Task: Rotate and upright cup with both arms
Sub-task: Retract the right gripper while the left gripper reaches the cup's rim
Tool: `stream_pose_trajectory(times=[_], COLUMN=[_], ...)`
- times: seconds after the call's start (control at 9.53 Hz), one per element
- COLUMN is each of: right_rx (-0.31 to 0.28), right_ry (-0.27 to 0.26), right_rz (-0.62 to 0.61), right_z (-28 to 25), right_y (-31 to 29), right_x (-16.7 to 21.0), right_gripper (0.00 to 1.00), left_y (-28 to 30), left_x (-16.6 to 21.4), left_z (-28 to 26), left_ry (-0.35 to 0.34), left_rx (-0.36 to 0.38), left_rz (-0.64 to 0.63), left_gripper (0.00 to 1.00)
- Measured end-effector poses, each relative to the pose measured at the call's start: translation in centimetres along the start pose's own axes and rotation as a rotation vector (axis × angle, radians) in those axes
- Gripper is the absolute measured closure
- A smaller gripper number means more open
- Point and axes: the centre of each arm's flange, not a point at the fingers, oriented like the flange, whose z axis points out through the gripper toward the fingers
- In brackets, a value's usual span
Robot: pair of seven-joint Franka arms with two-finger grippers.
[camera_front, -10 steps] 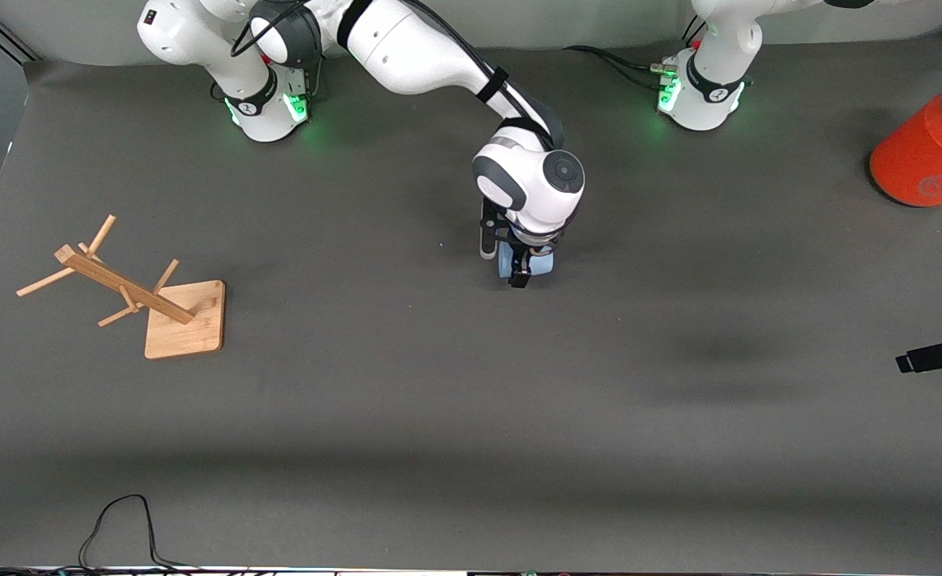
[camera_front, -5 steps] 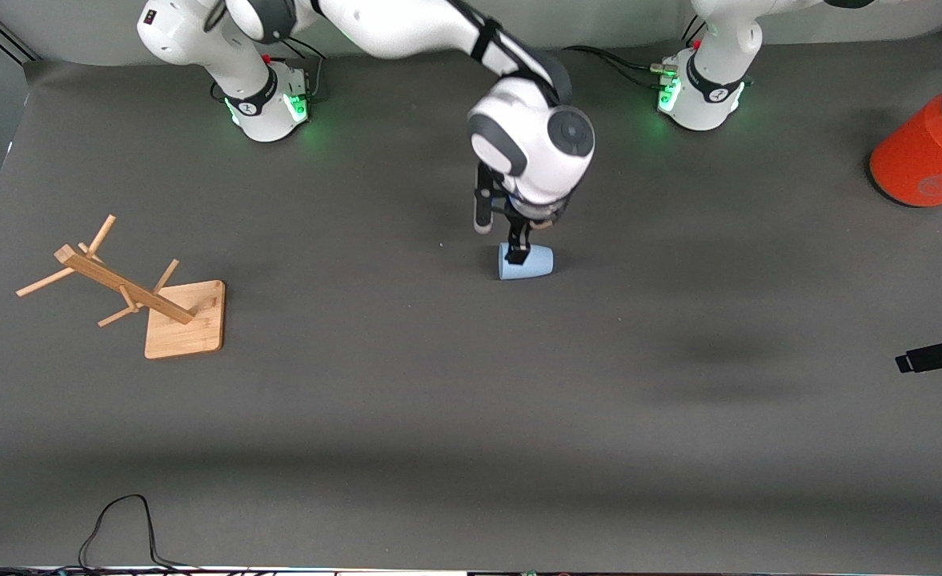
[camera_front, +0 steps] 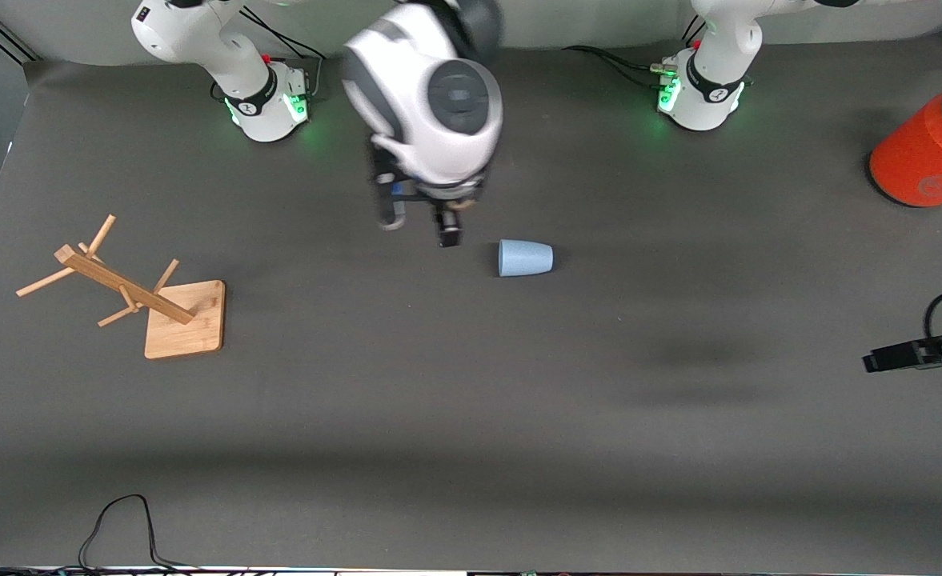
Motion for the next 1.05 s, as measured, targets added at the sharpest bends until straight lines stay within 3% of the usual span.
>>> stream_pose_trajectory(times=[0.31,0.52,0.73,0.84,1.05], right_rx=[-0.007,0.013,0.08,0.12,0.195], right_ry=[-0.076,-0.102,-0.133,-0.122,-0.093], right_rz=[-0.229,-0.397,-0.54,-0.621,-0.805], right_z=[-4.3,-5.1,-4.9,-4.4,-3.1], right_y=[0.8,2.1,4.1,5.2,7.3], right_x=[13.9,22.7,32.1,35.8,40.2], right_gripper=[0.0,0.0,0.0,0.0,0.0], left_y=[9.7,20.2,31.7,36.2,44.3], left_x=[-1.7,-4.9,-10.7,-13.6,-20.2], left_z=[0.9,2.7,5.6,7.3,13.0], left_ry=[-0.003,0.022,0.037,0.034,0.007], left_rx=[0.043,0.15,0.205,0.22,0.277], left_rz=[-0.045,-0.022,0.014,0.037,0.118], left_gripper=[0.0,0.0,0.0,0.0,0.0])
